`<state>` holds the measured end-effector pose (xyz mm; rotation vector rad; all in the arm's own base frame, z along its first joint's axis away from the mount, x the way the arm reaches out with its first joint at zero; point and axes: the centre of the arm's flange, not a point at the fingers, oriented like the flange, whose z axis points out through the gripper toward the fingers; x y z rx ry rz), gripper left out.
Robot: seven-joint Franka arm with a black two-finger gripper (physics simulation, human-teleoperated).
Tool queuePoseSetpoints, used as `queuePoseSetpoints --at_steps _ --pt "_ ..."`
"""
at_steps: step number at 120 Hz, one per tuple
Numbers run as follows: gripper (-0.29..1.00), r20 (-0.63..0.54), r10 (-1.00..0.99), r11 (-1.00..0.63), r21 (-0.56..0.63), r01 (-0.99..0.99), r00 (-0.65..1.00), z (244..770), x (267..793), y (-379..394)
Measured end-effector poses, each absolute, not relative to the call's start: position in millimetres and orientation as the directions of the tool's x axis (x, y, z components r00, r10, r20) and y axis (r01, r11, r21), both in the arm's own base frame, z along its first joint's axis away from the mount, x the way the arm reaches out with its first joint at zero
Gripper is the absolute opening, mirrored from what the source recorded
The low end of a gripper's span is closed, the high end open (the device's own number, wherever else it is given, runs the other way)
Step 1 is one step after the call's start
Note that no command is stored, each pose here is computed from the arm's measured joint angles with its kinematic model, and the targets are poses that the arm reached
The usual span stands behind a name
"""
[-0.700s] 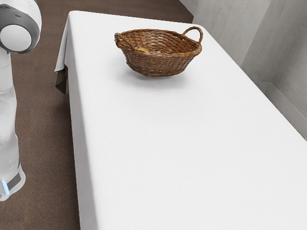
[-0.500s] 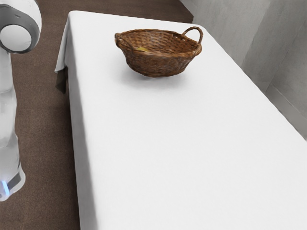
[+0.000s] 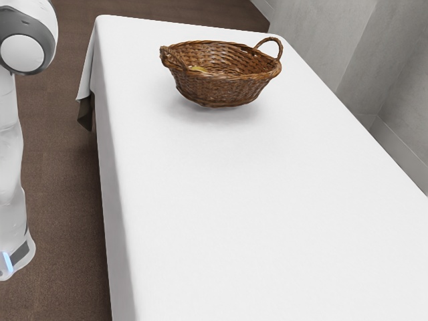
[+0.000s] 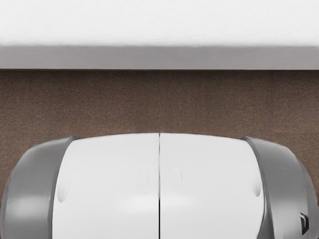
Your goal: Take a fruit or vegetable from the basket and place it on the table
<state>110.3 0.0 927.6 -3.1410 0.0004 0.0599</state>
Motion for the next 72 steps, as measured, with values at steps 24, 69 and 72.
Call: queuePoseSetpoints --at_steps 24,69,72 --pt "0.70 -0.034 0.000 -1.000 0.000 0.000 0.999 929.6 124.7 0.0" --pt "0.70 -0.063 0.000 -1.000 0.000 0.000 0.998 928.9 184.0 -0.1" --pt "0.70 -0.065 0.000 -1.000 0.000 0.000 0.998 928.4 188.9 -0.1"
